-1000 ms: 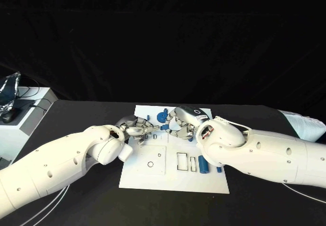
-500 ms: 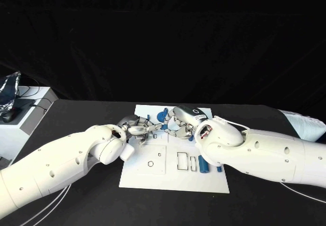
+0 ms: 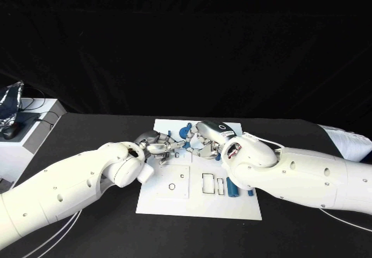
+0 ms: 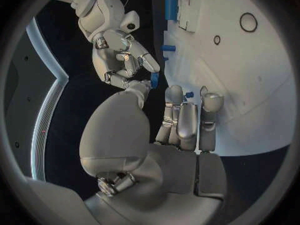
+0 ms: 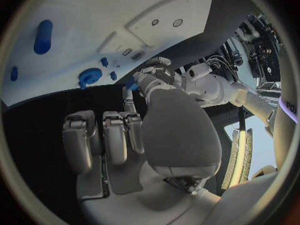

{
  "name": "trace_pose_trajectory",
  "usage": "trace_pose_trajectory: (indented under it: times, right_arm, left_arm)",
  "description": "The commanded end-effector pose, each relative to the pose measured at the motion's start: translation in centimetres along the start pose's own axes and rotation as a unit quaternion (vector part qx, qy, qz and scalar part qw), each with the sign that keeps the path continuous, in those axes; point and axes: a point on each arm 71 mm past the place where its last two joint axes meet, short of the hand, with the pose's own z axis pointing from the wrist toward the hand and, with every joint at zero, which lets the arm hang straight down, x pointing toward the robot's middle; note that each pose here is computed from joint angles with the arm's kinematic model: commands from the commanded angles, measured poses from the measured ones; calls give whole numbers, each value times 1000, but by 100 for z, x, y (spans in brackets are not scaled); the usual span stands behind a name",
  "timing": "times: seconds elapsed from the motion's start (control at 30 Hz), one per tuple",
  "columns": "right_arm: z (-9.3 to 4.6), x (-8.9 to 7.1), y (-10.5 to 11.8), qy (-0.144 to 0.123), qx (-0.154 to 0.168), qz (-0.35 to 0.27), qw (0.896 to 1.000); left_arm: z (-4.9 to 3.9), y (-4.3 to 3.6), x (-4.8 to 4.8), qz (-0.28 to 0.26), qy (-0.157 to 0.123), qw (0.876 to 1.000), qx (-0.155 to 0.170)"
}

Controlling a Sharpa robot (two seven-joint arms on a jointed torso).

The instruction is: Assemble the parts on the task board

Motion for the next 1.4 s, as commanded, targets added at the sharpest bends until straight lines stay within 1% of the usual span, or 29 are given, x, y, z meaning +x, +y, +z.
trace_pose_trajectory:
  times: [0.03,0.33,0.8,1.4]
  right_arm:
    - [-5,-8,37,-6,-16,-6,1000]
    - [-11,-9,39,-6,-17,-7,1000]
    - [-21,-28,70,-21,-28,-8,999]
    - [-26,-31,102,-26,-34,1,999]
  left_arm:
    - [6,-12,24,-2,7,1000,1]
    - [9,-4,16,-2,6,1000,-2]
    - [6,6,3,-1,5,1000,-4]
    - [6,18,-18,1,3,1000,-6]
